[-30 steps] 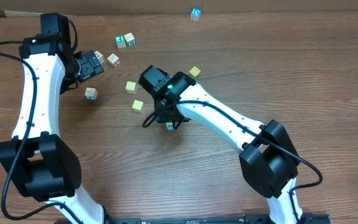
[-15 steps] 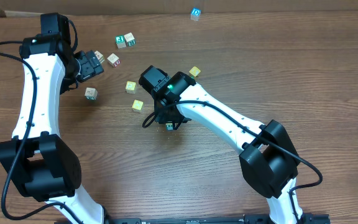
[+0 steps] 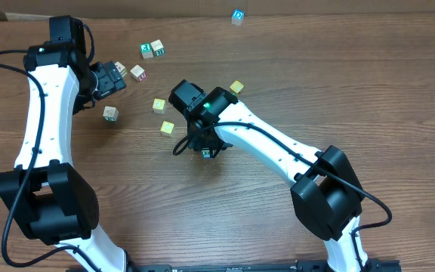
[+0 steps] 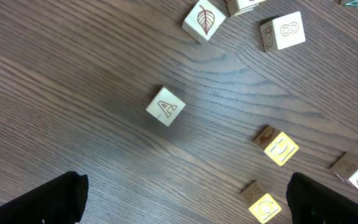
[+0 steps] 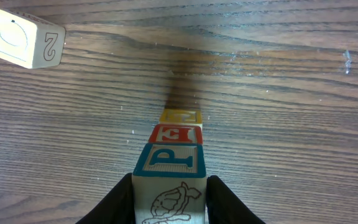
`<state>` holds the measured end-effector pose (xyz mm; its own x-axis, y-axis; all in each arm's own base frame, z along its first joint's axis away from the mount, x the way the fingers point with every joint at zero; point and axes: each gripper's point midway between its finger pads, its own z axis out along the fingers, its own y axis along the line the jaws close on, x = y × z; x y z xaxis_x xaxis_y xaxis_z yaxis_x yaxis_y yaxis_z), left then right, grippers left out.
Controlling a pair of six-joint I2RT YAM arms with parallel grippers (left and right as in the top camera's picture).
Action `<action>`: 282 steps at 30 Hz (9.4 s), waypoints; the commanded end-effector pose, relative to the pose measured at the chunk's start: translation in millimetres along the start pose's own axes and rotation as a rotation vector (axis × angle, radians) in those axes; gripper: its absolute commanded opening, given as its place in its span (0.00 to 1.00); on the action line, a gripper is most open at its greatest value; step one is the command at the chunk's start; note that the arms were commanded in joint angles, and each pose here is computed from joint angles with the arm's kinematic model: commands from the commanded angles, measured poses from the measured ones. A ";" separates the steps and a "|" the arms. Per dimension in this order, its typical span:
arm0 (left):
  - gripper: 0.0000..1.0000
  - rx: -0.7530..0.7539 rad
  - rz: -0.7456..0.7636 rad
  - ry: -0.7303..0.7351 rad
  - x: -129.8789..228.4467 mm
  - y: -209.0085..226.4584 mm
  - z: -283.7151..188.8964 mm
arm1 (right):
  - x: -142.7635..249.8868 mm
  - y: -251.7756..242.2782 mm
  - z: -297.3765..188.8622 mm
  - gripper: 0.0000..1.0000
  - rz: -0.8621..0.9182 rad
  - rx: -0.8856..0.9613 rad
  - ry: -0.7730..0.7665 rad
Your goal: Form a tower
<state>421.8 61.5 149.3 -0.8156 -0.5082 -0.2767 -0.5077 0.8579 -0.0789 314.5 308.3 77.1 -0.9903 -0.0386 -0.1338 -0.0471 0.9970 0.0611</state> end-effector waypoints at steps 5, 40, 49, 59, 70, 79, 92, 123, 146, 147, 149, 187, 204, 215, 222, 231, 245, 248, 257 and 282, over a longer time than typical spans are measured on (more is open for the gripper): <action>1.00 0.023 0.014 -0.035 -6.2 -3.9 -13.6 | 4.1 2.2 0.8 0.33 -0.001 -0.008 0.012; 1.00 0.023 0.014 -0.035 -6.2 -3.9 -13.6 | 5.4 0.6 0.7 0.31 0.058 -0.005 0.022; 0.99 0.023 0.014 -0.035 -6.2 -3.9 -13.6 | 5.6 0.4 0.7 0.36 0.057 -0.004 0.023; 0.99 0.023 0.014 -0.035 -6.2 -3.9 -13.6 | -17.9 -0.8 -20.6 0.72 0.078 -0.029 -0.025; 1.00 0.023 0.014 -0.035 -6.2 -3.8 -13.6 | -135.4 -66.7 -103.8 0.64 0.196 -0.113 -0.274; 1.00 0.023 0.014 -0.035 -6.2 -3.9 -13.6 | -170.7 -103.2 -47.3 0.62 0.290 -0.088 -0.244; 0.99 0.023 0.014 -0.035 -6.2 -3.9 -13.6 | -172.1 -82.3 61.3 0.63 0.255 -0.049 -0.161; 1.00 0.023 0.014 -0.035 -6.2 -3.9 -13.6 | -166.4 -120.9 68.2 0.44 0.150 0.076 -0.123; 1.00 0.023 0.014 -0.035 -6.2 -3.9 -13.6 | -173.5 -119.6 61.5 0.29 0.140 0.069 -0.152; 1.00 0.023 0.014 -0.035 -6.2 -3.9 -13.6 | -175.6 -119.1 56.3 0.28 0.140 0.066 -0.161; 0.99 0.023 0.014 -0.035 -6.2 -3.9 -13.6 | -178.9 -117.8 45.2 0.28 0.141 0.060 -0.176; 0.99 0.023 0.014 -0.035 -6.2 -3.9 -13.6 | -156.7 -144.5 32.4 0.83 0.213 0.122 -0.083; 1.00 0.023 0.014 -0.035 -6.2 -3.8 -13.6 | -138.1 -150.9 56.7 0.52 0.208 0.150 -0.024; 1.00 0.023 0.014 -0.035 -6.2 -3.9 -13.6 | -141.8 -135.1 58.3 0.46 0.210 0.065 -0.023; 0.99 0.023 0.014 -0.035 -6.2 -3.8 -13.6 | -139.0 -136.3 58.4 0.42 0.210 0.071 -0.012; 1.00 0.023 0.014 -0.035 -6.2 -3.9 -13.6 | -138.7 -136.5 58.4 0.30 0.210 0.072 -0.011; 1.00 0.023 0.014 -0.035 -6.2 -3.9 -13.6 | -133.4 -138.3 58.2 0.36 0.210 0.081 0.010; 1.00 0.023 0.014 -0.035 -6.2 -3.8 -13.6 | -132.5 -138.7 58.2 0.35 0.209 0.083 0.013; 0.99 0.023 0.014 -0.035 -6.2 -3.8 -13.6 | -133.3 -138.3 56.7 0.14 0.209 0.082 0.010; 0.99 0.023 0.014 -0.035 -6.2 -3.9 -13.6 | -110.6 -65.3 -116.1 0.13 0.035 -0.102 -0.069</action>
<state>421.8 61.0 149.2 -0.8160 -0.5083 -0.2754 -0.5071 0.8581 -0.0811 424.6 217.3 169.7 -0.9873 0.0744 -0.1407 0.0609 0.9933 0.0979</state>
